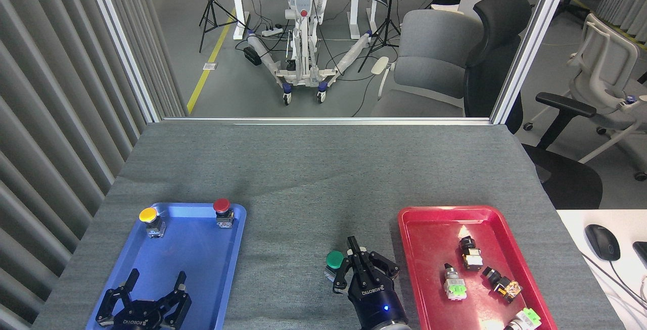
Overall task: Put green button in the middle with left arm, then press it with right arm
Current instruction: 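Move the right gripper over the green button, then press down on the green button with the right gripper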
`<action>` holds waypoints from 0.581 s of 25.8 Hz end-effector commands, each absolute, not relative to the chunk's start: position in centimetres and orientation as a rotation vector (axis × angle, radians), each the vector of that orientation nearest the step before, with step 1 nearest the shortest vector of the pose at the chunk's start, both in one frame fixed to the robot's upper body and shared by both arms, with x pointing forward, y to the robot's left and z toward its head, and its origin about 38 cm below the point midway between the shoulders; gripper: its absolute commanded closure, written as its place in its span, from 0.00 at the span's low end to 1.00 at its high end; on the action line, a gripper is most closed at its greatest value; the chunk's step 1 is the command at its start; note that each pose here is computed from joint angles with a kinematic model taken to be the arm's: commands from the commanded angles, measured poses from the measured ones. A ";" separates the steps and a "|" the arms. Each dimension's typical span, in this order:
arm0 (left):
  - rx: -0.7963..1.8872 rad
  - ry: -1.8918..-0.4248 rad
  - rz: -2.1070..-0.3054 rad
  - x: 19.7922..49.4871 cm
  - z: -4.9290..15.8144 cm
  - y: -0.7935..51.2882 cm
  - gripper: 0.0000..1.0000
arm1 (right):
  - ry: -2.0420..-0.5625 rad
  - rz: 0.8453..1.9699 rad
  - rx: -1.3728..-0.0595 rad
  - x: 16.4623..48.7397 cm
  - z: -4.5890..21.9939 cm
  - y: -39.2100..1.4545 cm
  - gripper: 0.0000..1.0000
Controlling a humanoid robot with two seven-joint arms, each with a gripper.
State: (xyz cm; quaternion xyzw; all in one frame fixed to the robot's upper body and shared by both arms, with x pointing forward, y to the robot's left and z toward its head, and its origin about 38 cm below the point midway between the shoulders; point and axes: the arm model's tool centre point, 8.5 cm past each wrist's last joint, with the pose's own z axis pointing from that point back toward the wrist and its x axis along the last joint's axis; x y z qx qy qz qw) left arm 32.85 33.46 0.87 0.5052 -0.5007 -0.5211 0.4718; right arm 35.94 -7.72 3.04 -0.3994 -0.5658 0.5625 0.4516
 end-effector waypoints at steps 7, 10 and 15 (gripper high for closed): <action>1.266 -1.233 -1.255 32.6 1.8 34.0 0.00 | -1.347 1.471 -0.907 36.7 1.9 -5.7 0.96; 1.282 -1.244 -1.208 32.4 2.7 35.1 0.00 | -1.331 1.491 -0.894 36.6 1.1 -5.5 0.96; 1.242 -1.303 -1.092 32.0 3.5 36.7 0.00 | -1.311 1.502 -0.883 36.4 0.3 -5.6 0.96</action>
